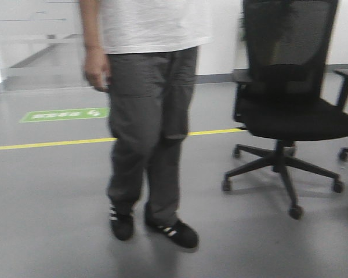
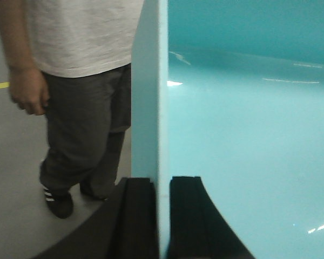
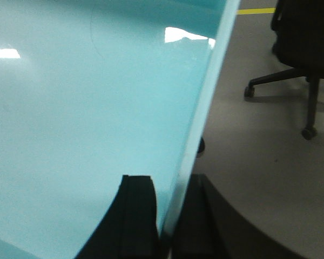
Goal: Fetch blue bin and place on conveyor start
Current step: 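Hold the bin with both grippers while the base turns and drives away, then carry the bin with both grippers up to the red conveyor's near end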
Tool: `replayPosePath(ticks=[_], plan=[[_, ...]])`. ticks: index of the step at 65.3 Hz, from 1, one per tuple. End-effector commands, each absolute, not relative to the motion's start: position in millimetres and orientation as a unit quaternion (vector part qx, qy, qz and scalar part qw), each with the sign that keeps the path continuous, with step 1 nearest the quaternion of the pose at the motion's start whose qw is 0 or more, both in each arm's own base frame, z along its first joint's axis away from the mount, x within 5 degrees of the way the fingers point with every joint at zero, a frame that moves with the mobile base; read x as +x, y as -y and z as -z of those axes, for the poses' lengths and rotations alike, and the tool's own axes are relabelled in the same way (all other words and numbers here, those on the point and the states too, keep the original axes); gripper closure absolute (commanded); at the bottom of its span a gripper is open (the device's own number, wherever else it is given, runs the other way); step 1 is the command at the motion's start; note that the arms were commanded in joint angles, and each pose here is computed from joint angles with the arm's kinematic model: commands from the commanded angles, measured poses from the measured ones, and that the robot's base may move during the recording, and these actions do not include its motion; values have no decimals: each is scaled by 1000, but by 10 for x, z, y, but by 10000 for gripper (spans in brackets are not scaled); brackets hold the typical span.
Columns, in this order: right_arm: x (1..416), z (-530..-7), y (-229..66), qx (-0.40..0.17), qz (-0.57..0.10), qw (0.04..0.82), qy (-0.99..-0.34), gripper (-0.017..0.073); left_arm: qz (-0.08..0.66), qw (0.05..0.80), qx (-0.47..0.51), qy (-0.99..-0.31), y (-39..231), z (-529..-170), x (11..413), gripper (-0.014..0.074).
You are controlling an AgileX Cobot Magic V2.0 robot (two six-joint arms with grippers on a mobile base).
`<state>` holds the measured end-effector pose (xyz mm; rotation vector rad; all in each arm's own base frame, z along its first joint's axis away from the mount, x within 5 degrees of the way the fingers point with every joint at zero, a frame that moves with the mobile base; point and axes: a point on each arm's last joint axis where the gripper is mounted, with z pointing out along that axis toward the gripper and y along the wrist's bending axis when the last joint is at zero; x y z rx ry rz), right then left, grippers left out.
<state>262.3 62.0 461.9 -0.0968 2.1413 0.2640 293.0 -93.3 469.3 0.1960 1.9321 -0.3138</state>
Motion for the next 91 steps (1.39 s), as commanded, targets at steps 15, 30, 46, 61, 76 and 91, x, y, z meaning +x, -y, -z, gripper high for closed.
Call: replayPosePath(ticks=[15, 30, 46, 61, 76, 91], plan=[[2589, -4687, -581, -51, -90, 493, -864, 711, 141, 590, 78, -791, 917, -4824, 2895, 705], [2589, -4687, -581, -51, -90, 493, -864, 711, 141, 590, 78, -791, 917, -4824, 2895, 705], [2589, -4687, -581, -51, -90, 493, -864, 711, 141, 590, 78, -791, 917, -4824, 2895, 705], [2589, -4687, -581, -51, -90, 493, -864, 711, 141, 590, 78, -791, 917, -4824, 2895, 705], [2589, -4687, -581, -51, -90, 493, -864, 711, 141, 590, 78, -791, 917, -4824, 2895, 705], [2589, -4687, -581, -51, -90, 493, -864, 711, 141, 590, 78, -791, 917, -4824, 2895, 705]])
